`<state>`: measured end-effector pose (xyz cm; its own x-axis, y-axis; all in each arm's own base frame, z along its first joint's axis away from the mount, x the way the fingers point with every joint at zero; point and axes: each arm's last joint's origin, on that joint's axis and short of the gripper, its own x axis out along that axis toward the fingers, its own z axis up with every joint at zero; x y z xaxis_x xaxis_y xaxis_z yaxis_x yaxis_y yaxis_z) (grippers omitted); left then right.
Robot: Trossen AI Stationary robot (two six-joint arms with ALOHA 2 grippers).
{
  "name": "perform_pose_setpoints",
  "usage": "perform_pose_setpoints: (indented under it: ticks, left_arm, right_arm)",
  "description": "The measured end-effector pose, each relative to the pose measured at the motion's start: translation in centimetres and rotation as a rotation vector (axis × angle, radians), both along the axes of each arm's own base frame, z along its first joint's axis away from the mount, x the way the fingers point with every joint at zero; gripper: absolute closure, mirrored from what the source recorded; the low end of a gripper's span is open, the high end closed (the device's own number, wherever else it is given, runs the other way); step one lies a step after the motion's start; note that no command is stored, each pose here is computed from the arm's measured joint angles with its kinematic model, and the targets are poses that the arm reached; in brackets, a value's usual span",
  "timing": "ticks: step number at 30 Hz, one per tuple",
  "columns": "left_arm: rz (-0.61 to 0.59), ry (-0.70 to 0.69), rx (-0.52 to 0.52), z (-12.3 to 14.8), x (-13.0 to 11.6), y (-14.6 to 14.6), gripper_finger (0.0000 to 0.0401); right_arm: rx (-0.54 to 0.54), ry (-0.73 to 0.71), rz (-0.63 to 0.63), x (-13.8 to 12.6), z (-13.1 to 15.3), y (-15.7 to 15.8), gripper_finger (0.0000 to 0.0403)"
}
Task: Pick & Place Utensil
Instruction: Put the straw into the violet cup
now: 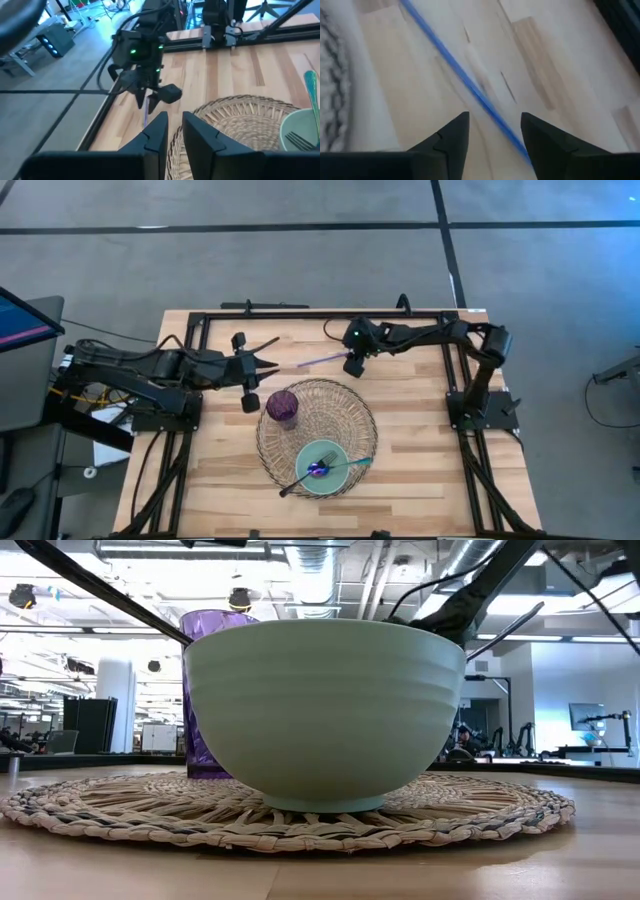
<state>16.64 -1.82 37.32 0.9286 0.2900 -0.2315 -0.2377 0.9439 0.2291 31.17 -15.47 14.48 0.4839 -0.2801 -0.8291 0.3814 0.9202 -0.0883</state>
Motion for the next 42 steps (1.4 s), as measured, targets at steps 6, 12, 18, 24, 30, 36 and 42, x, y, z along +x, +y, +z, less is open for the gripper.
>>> perform_pose_setpoints:
  ticks: [6, 12, 18, 24, 30, 36, 42]
  left_arm:
    - [-0.005, 0.048, 0.005, -0.7, 1.2, -0.3, 0.0343]
    - [-0.009, 0.108, -0.007, -1.8, 2.7, -0.6, 0.0343]
    - [-0.035, 0.149, -0.009, -2.5, 3.7, -0.8, 0.0343]
    - [-0.034, 0.157, -0.008, -2.7, 3.9, -0.9, 0.0343]
    - [-0.029, 0.152, -0.025, -2.7, 3.9, -0.9, 0.0343]
    - [-0.036, 0.152, -0.024, -2.7, 3.9, -1.0, 0.0343]
    - [-0.064, 0.153, -0.023, -2.7, 3.8, -1.6, 0.0343]
  right_arm:
    - [0.009, 0.069, -0.011, 1.5, -2.3, -0.5, 0.0215]
    - [-0.021, 0.128, -0.035, 2.6, -2.1, -0.2, 0.0256]
    - [0.069, 0.113, -0.017, 2.7, -2.1, 0.2, 0.0366]
    - [0.132, 0.109, -0.066, 2.9, -2.0, 1.3, 0.0388]
    - [0.179, 0.106, -0.041, 3.0, -0.6, 4.2, 0.0398]
    - [0.136, -0.022, -0.024, 2.4, 5.1, 7.3, 0.0401]
    - [-0.064, -0.118, -0.092, -0.5, 11.3, 10.4, 0.0402]
